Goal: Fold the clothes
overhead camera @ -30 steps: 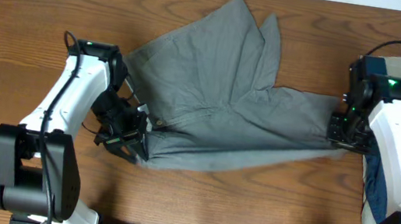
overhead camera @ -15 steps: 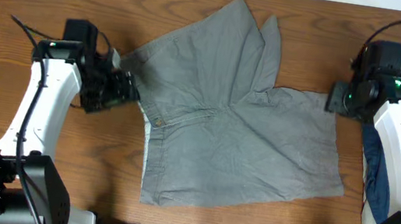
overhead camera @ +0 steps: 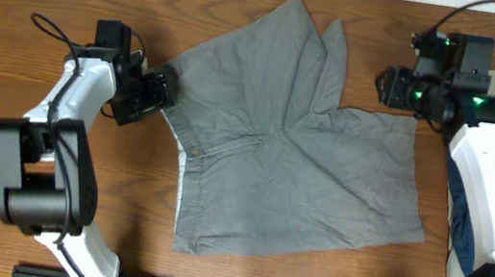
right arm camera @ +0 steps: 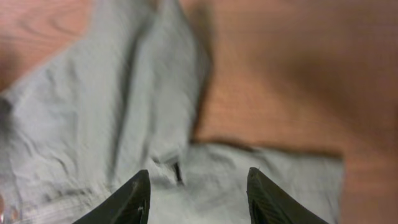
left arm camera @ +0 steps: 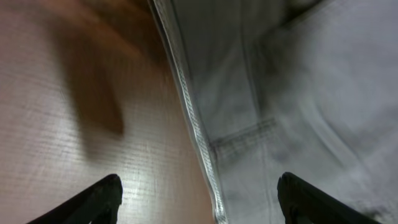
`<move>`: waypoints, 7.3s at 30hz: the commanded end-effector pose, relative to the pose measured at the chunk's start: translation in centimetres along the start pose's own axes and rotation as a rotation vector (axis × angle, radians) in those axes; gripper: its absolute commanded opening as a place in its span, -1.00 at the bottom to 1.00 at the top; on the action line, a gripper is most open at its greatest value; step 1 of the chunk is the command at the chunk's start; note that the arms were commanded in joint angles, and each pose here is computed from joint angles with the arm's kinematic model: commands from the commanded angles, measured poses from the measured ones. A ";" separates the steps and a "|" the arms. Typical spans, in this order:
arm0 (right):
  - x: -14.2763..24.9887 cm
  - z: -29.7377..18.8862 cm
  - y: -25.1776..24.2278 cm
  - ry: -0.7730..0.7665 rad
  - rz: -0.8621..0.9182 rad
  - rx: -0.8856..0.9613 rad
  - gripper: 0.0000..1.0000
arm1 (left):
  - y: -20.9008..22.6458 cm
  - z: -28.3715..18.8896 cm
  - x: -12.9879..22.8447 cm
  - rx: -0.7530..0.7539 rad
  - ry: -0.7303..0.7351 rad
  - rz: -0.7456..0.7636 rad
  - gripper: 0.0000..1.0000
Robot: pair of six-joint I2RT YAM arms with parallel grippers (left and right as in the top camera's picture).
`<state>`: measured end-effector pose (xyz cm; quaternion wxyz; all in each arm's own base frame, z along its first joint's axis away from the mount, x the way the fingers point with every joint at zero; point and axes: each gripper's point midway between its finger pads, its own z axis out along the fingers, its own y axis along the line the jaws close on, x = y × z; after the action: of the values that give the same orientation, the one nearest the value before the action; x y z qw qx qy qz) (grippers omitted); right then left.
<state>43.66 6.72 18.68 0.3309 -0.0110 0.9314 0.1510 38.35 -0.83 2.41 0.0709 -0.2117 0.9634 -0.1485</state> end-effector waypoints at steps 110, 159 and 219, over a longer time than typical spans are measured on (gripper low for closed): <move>6.5 -2.2 -17.5 0.173 0.408 0.701 0.12 | -1.0 -0.8 0.5 0.072 0.047 0.051 -0.74; 22.7 5.7 -8.7 0.375 0.334 0.222 0.30 | -1.9 2.5 17.5 0.052 0.343 0.156 0.20; 23.7 -7.0 -8.5 0.354 0.899 0.461 0.86 | -0.9 -1.9 26.0 -0.236 0.358 -0.605 0.81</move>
<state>22.29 -1.19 7.14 0.0707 0.4211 0.9013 0.0730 15.32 -12.61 3.05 -0.1770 -0.4064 0.8875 -0.1260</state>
